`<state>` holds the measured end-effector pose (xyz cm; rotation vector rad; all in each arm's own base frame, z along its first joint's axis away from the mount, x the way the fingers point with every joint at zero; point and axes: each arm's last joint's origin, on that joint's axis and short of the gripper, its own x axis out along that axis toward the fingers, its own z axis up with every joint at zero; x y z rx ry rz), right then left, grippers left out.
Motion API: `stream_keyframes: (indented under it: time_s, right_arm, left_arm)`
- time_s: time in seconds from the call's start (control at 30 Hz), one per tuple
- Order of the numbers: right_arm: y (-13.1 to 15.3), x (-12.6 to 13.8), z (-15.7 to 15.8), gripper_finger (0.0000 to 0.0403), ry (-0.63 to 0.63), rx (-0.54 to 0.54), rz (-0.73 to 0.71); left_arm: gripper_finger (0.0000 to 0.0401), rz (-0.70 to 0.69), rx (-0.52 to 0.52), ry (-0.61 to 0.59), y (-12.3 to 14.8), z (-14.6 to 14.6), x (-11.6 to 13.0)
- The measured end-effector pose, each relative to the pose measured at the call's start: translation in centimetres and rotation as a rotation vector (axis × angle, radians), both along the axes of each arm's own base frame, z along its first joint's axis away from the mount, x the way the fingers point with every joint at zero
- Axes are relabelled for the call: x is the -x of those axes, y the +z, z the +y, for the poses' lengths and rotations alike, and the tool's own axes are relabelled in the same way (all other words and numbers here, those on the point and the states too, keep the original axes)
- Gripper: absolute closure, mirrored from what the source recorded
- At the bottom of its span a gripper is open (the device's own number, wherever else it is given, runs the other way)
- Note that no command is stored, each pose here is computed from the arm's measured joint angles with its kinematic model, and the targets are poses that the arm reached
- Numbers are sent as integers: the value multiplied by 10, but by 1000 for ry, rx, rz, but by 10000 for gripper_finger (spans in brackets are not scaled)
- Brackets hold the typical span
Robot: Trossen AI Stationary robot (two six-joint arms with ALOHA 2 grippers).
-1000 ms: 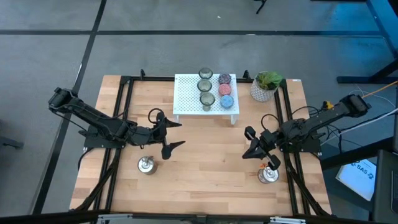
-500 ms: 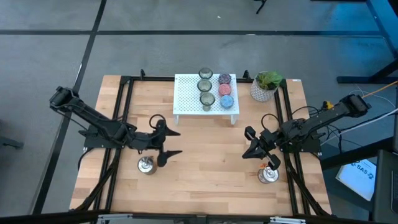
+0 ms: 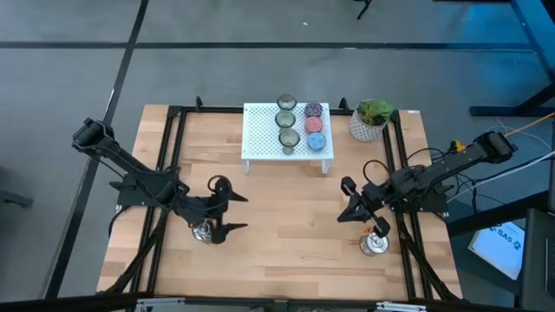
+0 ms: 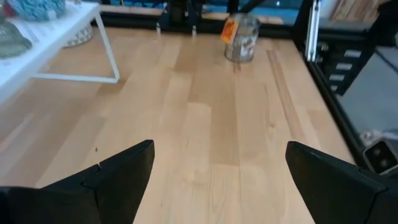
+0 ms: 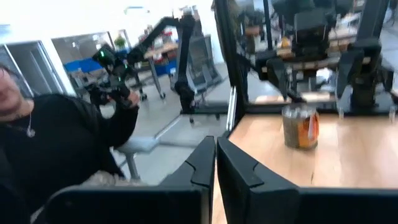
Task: Pick & Place candle stick holders
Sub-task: Put the left silver scented candle on the shelf
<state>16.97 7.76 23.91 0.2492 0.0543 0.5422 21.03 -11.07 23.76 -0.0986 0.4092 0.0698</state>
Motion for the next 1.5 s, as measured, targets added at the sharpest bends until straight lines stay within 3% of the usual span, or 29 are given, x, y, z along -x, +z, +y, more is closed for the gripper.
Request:
stream_keyframes:
  time_s: [0.23,0.47,0.7,0.9,1.0,1.13,1.5]
  right_arm:
    - [-4,0,0,358,0,38,24]
    - [-8,0,0,341,-3,40,67]
    - [-18,-2,-7,341,-245,-21,210]
    - [-31,-2,-13,340,-397,200,255]
    - [-34,-2,-20,339,-374,311,262]
    - [-26,2,-29,339,-261,362,155]
    - [-50,37,-52,339,-375,367,-103]
  left_arm:
    - [40,55,-40,13,-16,-4,-9]
    - [40,-23,-16,10,-6,-4,-10]
    - [40,-81,-31,43,5,0,-6]
    - [40,-97,-47,91,7,2,-5]
    - [40,-97,-48,95,7,3,-5]
    - [40,-97,-49,95,7,3,-5]
    - [40,-97,-50,96,7,2,-5]
